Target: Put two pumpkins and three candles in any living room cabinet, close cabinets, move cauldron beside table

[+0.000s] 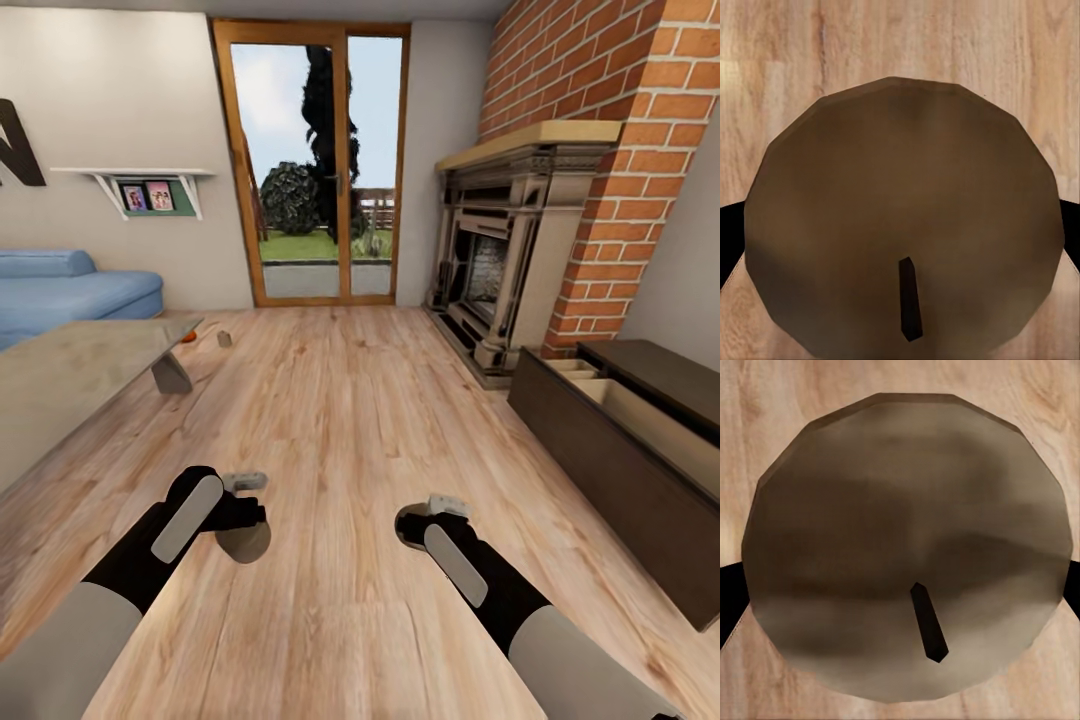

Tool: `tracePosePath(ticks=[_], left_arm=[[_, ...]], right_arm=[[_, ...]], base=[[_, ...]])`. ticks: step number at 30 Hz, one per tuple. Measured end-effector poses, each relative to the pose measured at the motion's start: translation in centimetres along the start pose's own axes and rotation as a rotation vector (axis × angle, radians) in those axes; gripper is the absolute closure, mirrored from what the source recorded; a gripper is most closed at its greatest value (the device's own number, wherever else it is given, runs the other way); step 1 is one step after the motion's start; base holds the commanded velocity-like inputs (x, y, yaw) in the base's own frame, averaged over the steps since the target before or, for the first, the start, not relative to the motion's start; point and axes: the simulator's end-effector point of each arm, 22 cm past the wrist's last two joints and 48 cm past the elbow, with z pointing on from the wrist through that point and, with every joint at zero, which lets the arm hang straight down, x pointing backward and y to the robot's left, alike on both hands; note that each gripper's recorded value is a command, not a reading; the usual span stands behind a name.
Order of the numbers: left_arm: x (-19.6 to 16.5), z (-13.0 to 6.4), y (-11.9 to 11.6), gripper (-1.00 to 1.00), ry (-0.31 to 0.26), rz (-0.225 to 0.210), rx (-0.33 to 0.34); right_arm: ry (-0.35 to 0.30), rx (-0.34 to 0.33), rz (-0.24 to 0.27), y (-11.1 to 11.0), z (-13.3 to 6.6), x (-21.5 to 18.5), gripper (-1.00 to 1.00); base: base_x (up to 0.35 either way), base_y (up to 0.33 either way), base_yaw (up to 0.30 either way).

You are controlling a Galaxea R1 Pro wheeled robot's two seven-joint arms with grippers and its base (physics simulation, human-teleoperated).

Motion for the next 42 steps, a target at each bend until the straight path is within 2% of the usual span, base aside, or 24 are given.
tracePosePath(ticks=[23, 42], left_arm=[[0.03, 0.02, -0.09, 1.00, 0.002, -0.002, 0.006], [0.08, 0.07, -0.04, 1.00, 0.003, -0.002, 0.005]], right_arm=[[-0.001, -0.001, 0.001, 0.05, -0.01, -0.01, 1.00], [-0.002, -0.001, 0.001, 0.02, -0.02, -0.05, 1.00]], base=[[0.337, 0.004, 0.001], [0.320, 0.118, 0.052]])
